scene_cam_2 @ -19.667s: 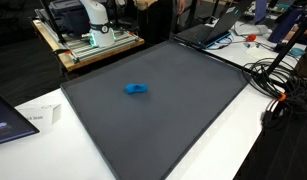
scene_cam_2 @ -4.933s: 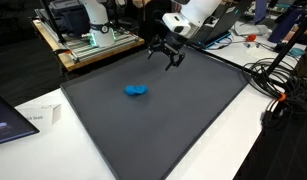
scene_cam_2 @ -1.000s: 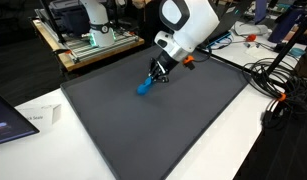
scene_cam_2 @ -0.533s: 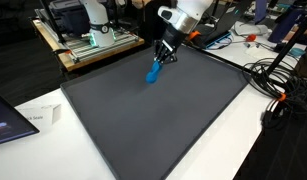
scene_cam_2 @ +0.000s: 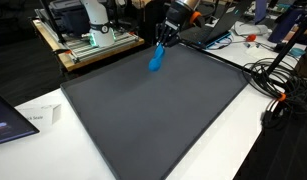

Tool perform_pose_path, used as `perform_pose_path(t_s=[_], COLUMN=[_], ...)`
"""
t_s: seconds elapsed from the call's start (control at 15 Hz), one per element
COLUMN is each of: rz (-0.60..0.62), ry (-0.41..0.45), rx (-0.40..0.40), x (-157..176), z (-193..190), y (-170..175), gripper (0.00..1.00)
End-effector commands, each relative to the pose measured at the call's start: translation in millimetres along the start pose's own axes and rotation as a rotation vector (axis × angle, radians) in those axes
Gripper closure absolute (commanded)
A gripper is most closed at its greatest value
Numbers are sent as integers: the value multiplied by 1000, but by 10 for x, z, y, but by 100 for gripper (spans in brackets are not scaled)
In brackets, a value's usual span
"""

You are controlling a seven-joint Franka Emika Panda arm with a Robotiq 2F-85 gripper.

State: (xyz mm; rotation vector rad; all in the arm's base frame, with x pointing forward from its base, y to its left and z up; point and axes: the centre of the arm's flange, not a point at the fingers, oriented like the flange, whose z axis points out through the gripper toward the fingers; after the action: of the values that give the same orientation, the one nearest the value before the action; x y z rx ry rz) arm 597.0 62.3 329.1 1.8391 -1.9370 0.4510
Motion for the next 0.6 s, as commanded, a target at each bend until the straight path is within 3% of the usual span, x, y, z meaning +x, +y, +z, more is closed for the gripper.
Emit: perform_pose_path(t_s=[0.0, 0.53], rz=[53, 152], ry=[85, 284], rx=[66, 120], x=[4, -78], z=[-170, -391], y=[256, 393], gripper=[99, 99])
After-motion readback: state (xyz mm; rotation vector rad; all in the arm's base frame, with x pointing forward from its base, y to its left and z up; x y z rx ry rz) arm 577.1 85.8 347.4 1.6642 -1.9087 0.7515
